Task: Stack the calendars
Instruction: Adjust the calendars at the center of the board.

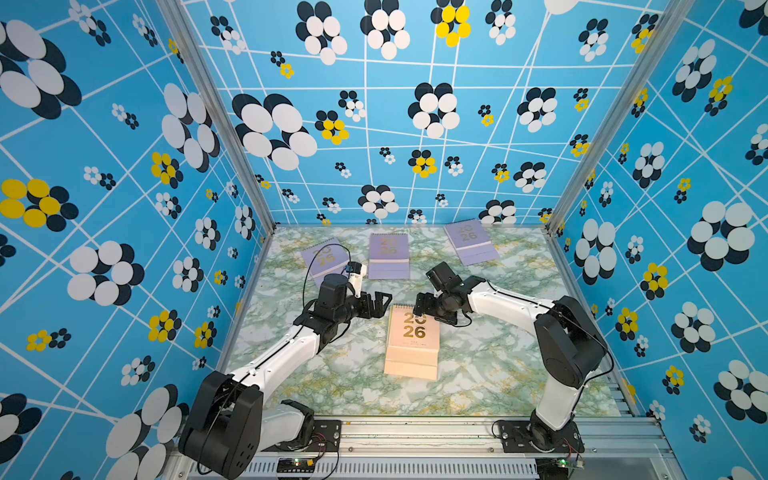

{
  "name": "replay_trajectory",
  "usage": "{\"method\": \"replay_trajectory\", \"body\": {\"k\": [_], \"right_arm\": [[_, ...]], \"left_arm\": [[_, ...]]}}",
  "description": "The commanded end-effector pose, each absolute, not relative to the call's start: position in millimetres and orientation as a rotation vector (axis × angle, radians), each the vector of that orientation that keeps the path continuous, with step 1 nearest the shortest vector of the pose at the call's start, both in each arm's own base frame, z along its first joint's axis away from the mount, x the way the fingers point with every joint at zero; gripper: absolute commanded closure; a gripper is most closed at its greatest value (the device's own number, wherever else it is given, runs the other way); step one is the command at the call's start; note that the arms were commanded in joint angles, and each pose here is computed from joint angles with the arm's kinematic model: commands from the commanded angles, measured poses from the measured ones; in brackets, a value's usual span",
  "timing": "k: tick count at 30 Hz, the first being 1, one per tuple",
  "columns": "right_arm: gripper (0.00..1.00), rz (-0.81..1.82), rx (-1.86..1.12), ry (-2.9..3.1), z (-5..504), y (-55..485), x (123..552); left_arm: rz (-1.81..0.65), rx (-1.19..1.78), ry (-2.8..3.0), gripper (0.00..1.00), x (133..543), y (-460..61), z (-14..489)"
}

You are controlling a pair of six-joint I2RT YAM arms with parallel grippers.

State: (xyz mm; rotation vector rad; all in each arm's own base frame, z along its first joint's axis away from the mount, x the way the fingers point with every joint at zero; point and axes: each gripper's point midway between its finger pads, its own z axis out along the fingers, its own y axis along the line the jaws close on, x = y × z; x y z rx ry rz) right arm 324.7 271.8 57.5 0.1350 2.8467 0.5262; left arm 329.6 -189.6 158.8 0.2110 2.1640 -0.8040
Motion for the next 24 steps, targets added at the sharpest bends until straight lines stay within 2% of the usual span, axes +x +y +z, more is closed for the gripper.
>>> {"method": "replay_trajectory", "body": {"k": [1,9,24], "right_arm": [[0.1,0.569,0.099,2.825,64,280,332],[0.1,0.575,0.094,2.818,65,281,333],[0.1,0.529,0.101,2.83,59,276,333]], "left_arm": [[-0.818,0.209,2.146,0.0,329,-188,163],[-0.839,0.205,2.159,0.0,329,-190,156],[-1.071,0.172,2.246,0.01,334,-231,114]]}}
